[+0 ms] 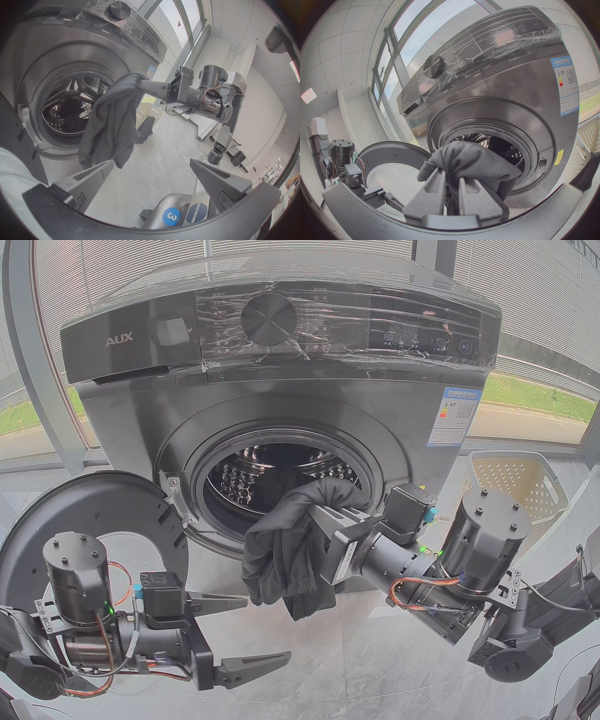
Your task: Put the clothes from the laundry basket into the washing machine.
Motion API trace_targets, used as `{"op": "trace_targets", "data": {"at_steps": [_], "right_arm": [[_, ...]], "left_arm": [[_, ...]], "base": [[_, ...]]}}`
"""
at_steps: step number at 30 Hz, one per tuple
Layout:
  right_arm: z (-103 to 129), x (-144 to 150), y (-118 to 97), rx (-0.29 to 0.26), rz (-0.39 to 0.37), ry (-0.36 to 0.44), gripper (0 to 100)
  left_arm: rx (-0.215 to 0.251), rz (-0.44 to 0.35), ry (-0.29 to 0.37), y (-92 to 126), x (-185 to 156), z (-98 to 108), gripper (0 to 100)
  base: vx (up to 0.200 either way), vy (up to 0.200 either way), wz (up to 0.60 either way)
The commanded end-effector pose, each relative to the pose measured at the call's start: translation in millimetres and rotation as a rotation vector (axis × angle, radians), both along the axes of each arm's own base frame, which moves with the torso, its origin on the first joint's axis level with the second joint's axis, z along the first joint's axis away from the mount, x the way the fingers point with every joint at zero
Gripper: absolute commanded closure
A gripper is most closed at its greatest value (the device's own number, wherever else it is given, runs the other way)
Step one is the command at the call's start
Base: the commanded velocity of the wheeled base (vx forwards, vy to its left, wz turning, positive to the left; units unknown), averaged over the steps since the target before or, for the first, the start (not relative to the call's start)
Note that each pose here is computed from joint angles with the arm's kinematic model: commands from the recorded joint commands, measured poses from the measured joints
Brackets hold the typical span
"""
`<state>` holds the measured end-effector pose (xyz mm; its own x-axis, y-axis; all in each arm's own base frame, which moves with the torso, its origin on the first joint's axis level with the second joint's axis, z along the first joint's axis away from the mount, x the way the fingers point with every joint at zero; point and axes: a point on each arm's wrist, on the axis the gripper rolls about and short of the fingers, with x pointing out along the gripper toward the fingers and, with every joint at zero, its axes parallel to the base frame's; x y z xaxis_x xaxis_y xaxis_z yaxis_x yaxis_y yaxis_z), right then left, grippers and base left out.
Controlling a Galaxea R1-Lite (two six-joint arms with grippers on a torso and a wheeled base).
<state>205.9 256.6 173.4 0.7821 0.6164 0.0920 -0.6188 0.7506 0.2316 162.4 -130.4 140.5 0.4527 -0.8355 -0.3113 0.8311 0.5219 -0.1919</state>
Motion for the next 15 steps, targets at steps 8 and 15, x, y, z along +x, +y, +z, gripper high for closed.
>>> {"op": "trace_targets", "data": {"at_steps": [8, 15], "right_arm": [[1, -1, -1, 0.004, 0.000, -0.003, 100], [2, -2, -1, 0.018, 0.000, -0.016, 100]], "left_arm": [[0.096, -0.024, 0.131, -28, 25, -37, 0], [0.113, -0.020, 0.149, -38, 38, -58, 0]], "base": [[0.000, 0.000, 0.00], [0.000, 0.000, 0.00]]}}
